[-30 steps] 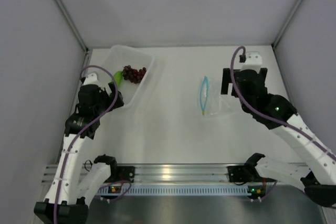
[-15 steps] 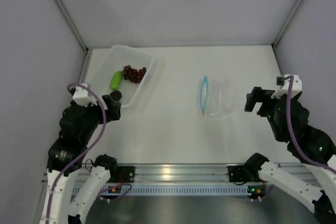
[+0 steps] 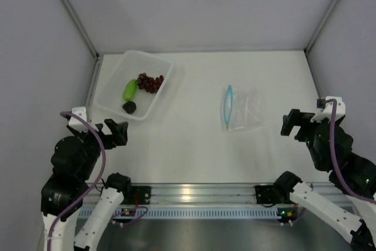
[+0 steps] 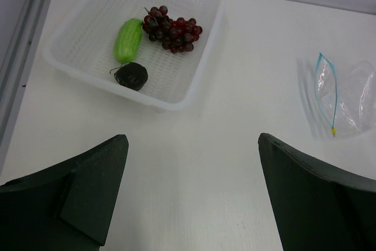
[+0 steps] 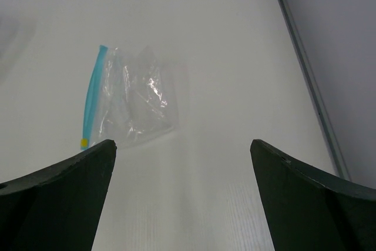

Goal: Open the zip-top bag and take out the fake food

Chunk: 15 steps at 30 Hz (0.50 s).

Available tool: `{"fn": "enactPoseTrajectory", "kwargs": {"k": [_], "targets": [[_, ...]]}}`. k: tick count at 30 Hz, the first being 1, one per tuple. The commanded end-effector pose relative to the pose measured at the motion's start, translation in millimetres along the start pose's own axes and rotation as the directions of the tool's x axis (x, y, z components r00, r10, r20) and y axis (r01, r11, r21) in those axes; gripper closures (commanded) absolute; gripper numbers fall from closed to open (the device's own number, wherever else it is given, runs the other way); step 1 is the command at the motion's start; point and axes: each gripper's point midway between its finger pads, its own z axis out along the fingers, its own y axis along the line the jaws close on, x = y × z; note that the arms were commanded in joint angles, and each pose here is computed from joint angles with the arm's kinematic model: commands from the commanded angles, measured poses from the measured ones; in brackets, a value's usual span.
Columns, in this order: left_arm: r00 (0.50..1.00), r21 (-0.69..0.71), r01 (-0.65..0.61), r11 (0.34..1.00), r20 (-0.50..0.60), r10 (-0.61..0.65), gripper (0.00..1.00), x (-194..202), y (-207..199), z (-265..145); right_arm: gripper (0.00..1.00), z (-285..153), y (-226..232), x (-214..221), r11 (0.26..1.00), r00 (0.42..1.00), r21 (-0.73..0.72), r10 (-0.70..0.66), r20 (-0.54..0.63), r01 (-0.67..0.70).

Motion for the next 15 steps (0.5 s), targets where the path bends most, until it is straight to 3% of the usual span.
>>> {"fn": "enactPoseTrajectory", "kwargs": {"k": [1,15], "targets": [[0.999,-0.029,-0.012,1.000,0.037,0.013,0.02,-5.3,7.1,-7.4,0.01,-3.8,-6.1,6.0,1.000,1.000,0.003,0.018,0.010,-0.018],[0.998,-0.029,-0.008,1.000,0.061,0.010,0.02,-7.4,8.6,-12.7,0.01,7.8,10.1,8.3,0.999,0.999,-0.025,0.035,0.006,-0.034]]}}
